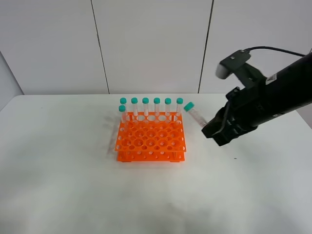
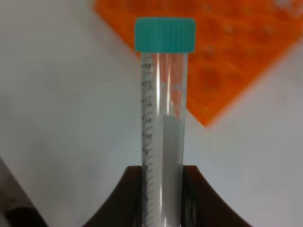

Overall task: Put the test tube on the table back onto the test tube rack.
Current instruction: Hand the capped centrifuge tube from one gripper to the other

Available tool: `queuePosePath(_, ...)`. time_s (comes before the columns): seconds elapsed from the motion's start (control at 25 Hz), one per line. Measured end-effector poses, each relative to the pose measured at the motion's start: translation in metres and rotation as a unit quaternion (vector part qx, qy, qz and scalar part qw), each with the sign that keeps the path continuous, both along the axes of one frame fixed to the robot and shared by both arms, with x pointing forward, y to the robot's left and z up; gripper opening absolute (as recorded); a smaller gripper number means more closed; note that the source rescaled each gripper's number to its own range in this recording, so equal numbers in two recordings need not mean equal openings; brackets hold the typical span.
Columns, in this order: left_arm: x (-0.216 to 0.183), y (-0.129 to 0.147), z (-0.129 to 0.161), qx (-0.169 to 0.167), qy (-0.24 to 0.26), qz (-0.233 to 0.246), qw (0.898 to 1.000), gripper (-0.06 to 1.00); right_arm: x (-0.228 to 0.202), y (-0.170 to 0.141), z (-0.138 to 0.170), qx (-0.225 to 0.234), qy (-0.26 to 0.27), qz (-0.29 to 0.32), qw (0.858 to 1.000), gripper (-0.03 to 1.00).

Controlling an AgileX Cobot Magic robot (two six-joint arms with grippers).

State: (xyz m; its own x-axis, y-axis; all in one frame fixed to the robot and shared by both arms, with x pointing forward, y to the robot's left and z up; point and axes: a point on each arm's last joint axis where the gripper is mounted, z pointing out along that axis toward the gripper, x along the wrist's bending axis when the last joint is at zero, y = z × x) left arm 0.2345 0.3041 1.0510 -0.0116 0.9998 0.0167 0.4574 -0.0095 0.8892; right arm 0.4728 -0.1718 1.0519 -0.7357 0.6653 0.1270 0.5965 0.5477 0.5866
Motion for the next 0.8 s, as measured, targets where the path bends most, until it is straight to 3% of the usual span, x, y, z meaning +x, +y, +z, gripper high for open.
queuePosePath(0.2,0.000,0.000,0.000,0.000,0.000,0.000,1.000,0.85,0.020,0.007,-0.022,0.033,0.015,0.024,0.999,0.02)
queuePosePath(0.32,0.000,-0.001,0.002,-0.005,-0.007,-0.003,1.000,0.85,0.019,0.012,-0.020,0.053,0.003,0.063,0.997,0.02)
queuePosePath(0.52,0.005,-0.010,0.035,-0.059,-0.067,-0.036,0.995,0.85,0.012,0.020,-0.014,0.094,-0.011,0.133,0.987,0.02)
queuePosePath(0.8,0.088,-0.029,0.059,-0.151,-0.021,-0.097,0.983,0.85,0.012,0.023,-0.011,0.117,-0.024,0.142,0.983,0.02)
